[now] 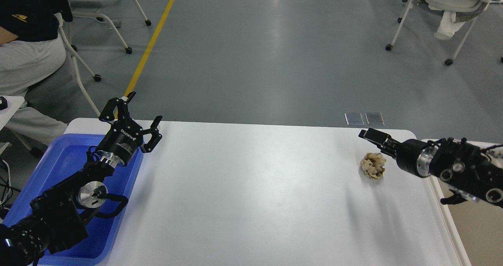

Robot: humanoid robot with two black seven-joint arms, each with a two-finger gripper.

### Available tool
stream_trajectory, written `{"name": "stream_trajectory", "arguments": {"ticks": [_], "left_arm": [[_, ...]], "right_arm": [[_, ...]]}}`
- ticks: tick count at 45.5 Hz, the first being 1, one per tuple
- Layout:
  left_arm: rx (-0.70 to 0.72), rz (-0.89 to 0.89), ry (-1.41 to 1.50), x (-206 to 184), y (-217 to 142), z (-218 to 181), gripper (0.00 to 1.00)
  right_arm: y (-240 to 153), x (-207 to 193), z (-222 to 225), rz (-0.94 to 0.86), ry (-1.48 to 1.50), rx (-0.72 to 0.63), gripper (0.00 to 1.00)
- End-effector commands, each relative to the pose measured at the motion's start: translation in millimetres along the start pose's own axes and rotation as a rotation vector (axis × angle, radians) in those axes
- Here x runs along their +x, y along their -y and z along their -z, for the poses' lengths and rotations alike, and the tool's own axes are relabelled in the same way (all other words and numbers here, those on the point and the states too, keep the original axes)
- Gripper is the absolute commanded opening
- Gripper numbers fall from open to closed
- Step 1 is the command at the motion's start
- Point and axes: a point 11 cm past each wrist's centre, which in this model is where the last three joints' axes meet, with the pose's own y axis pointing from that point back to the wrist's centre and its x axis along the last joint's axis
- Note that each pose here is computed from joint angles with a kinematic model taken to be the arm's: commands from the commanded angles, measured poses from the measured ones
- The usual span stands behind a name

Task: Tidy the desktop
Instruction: 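Lower the open right gripper over the beige crumpled object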

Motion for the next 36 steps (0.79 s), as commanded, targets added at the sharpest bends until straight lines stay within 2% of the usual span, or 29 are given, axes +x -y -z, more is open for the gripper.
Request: {"name": "stream_trajectory", "arguments": {"ticks": [1, 16, 36], "left_arm": [[0.0, 0.0, 0.0, 0.0, -0.1, 0.2, 1.0], [0.002, 0.0, 0.0, 0.0, -0.2, 0.4, 1.0], [0.0, 0.0, 0.0, 0.0, -0.2, 0.2, 1.0]], "right_arm": [[16.7, -2.2, -4.4, -0.039, -0.268, -0.036, 1.0], [32.9, -19.0, -27.2, -0.031, -0.609, -0.048, 1.0], [54.6, -35.4, -30.8, -0.058, -0.816, -0.091, 1.0]]}}
